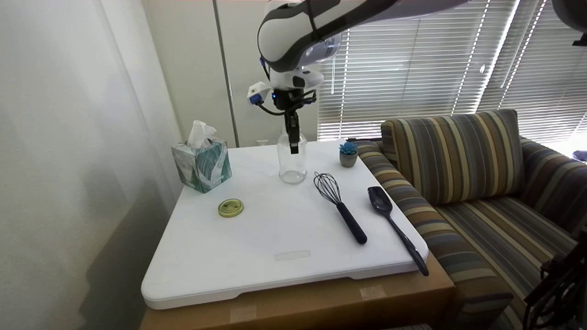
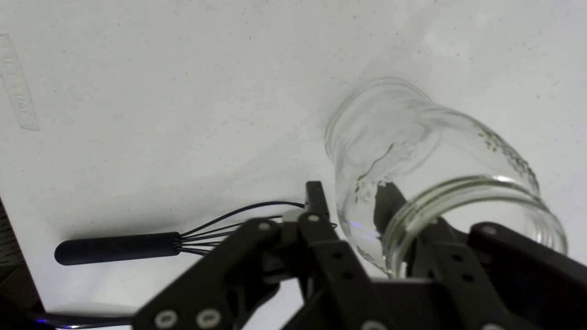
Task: Remove the spoon from the jar and put it on the table, move the grey object backwards, put the whisk beside the spoon, and then move the glass jar forward
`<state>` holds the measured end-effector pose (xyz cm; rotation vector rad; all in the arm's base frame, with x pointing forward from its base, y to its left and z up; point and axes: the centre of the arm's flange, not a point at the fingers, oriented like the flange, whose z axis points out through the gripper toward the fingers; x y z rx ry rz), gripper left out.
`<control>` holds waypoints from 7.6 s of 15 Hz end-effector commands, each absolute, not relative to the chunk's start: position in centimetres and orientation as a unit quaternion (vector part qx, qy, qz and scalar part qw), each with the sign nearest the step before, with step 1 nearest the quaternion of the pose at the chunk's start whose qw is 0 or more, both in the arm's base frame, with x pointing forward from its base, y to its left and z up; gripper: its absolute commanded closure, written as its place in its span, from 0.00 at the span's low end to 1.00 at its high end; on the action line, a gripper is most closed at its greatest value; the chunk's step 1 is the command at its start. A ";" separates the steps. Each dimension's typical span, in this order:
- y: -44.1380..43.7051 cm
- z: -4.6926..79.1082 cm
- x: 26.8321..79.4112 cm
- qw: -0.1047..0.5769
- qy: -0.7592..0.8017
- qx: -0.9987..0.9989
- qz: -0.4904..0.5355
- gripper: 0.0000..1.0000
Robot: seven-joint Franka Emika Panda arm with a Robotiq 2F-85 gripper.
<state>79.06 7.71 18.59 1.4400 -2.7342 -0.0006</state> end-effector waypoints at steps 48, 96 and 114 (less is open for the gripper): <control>14.6 18.3 67.6 0.123 -0.892 0.391 -0.189 0.95; 16.0 20.8 63.2 0.065 -0.938 0.323 -0.110 0.00; 13.6 32.9 67.7 0.104 -0.935 0.334 -0.057 0.00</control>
